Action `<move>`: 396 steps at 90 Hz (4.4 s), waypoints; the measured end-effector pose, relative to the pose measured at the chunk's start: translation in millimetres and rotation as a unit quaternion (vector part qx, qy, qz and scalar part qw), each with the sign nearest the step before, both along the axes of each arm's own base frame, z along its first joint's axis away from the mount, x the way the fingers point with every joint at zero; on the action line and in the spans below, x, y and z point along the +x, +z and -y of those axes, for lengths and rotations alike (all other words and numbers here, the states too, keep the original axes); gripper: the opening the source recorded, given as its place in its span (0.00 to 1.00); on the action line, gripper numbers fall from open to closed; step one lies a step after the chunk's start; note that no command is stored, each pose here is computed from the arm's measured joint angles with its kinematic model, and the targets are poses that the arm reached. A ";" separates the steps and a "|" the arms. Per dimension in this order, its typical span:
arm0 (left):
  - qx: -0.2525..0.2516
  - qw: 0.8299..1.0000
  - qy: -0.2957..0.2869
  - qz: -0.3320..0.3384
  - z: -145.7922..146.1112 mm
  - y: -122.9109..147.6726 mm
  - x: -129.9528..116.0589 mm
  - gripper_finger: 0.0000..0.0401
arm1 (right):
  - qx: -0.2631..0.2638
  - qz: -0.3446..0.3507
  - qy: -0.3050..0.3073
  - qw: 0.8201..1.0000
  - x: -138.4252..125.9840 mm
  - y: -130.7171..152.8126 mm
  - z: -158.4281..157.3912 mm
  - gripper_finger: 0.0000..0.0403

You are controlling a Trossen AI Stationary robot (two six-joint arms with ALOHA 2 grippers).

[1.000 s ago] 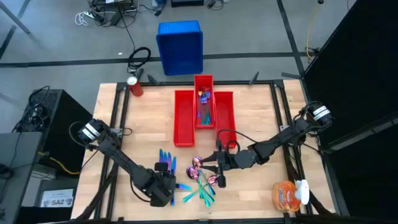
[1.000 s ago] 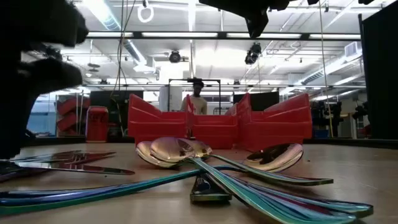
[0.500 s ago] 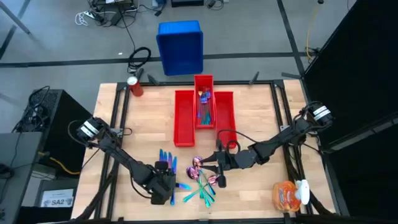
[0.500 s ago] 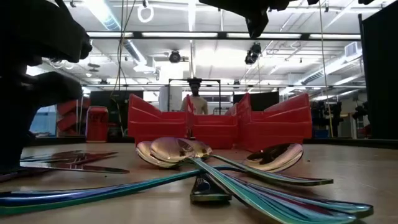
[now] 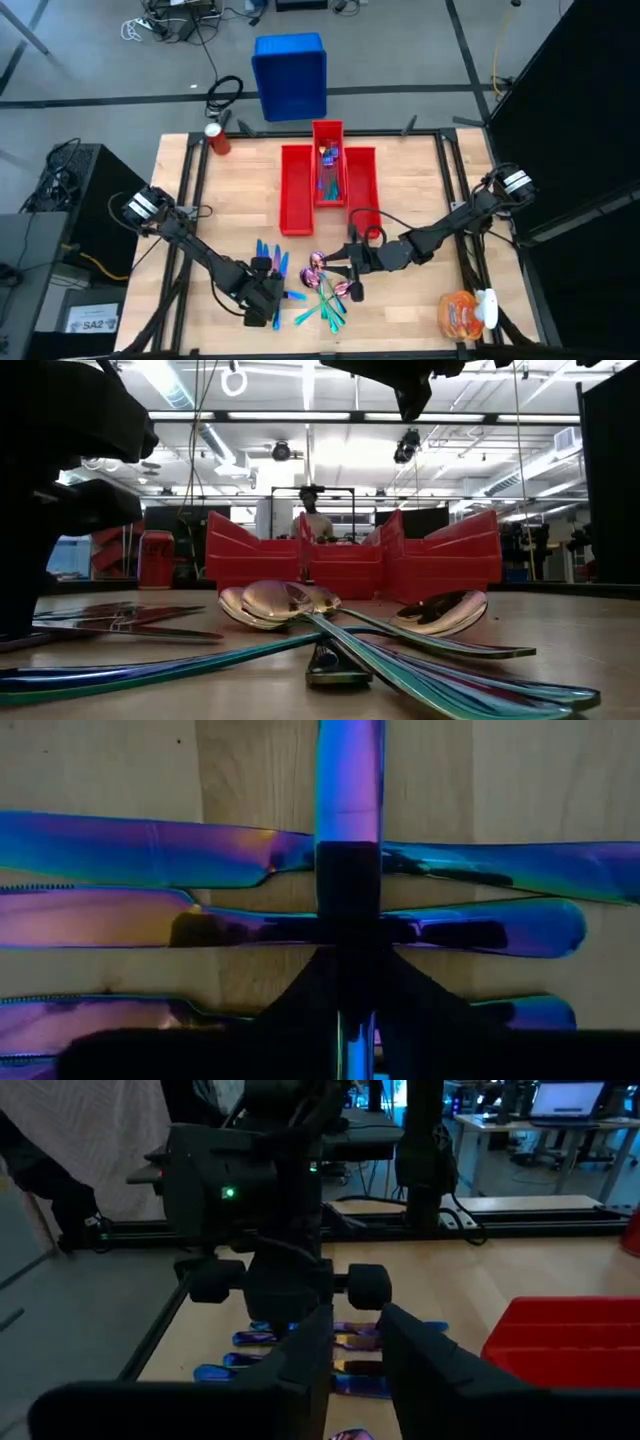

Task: Sort silverware
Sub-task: Put the iridescent knife into the right orange bin

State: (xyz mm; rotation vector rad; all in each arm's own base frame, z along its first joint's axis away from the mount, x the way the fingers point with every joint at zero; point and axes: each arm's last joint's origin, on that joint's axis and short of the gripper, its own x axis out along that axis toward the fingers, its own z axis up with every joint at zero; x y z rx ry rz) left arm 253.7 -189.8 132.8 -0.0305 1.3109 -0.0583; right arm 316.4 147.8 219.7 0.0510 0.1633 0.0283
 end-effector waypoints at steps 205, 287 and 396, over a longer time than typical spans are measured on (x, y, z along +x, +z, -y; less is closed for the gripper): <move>-0.023 0.710 0.003 0.704 -103.9 140.1 30.2 0.07 | 0.016 0.118 -0.016 0.993 20.6 27.9 54.4 0.64; -0.005 0.739 0.003 0.673 -112.8 135.5 41.1 0.07 | 0.009 0.094 -0.001 0.996 18.2 22.9 44.7 0.30; 0.029 0.752 0.031 0.658 -117.8 158.5 17.5 0.45 | -0.052 0.066 -0.161 0.983 7.2 24.6 38.8 0.05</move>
